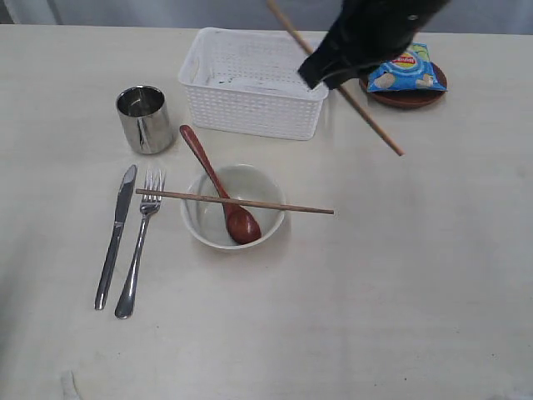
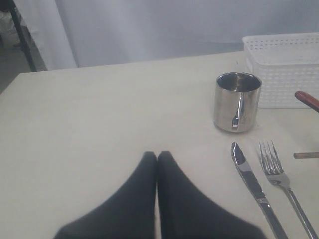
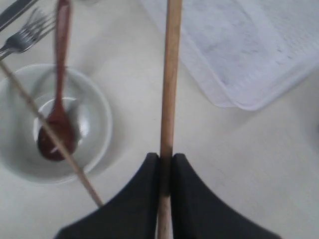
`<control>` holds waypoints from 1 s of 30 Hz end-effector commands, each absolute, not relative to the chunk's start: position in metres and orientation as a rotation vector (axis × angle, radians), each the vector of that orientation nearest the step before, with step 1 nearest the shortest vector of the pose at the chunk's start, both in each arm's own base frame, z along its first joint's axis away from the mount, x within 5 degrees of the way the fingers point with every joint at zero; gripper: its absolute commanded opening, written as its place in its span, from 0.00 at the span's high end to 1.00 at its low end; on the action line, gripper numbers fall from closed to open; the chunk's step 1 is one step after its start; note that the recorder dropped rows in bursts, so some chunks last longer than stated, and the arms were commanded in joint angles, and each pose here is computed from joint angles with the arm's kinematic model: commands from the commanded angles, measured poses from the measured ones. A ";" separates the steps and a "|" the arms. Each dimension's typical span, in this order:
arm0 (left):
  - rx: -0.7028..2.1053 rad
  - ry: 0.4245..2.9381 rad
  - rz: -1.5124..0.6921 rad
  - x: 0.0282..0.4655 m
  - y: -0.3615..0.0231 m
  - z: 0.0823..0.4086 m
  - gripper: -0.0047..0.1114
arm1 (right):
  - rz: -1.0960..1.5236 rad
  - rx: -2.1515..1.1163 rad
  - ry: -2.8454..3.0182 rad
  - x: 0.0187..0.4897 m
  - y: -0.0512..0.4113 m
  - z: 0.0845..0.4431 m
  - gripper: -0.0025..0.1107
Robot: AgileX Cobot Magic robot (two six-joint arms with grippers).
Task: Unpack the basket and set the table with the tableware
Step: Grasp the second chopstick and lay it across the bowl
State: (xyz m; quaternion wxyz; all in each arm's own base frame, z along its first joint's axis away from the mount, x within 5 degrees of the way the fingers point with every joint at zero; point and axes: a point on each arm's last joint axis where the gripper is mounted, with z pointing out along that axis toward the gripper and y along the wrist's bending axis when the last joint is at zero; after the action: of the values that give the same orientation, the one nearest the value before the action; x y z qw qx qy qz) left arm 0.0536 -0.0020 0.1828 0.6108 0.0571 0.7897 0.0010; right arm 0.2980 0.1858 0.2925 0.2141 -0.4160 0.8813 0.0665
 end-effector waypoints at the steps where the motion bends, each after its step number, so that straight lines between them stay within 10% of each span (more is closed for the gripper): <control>1: 0.136 1.822 -0.001 0.054 -0.002 0.182 0.96 | 0.068 -1.552 2.388 0.285 0.240 0.280 0.98; 8: 0.136 1.822 -0.001 0.054 -0.002 0.182 0.96 | -0.231 -1.964 2.280 0.286 0.290 0.234 0.98; 30: 0.136 1.822 -0.001 0.054 -0.002 0.182 0.96 | 0.048 -2.102 2.200 0.277 0.306 0.219 0.98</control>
State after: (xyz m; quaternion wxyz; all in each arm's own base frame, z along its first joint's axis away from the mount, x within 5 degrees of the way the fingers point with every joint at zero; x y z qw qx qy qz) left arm 0.0536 -0.0020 0.1828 0.6108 0.0571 0.7897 0.0010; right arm 0.2784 0.3048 0.2173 0.0482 -0.6893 0.7229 0.0033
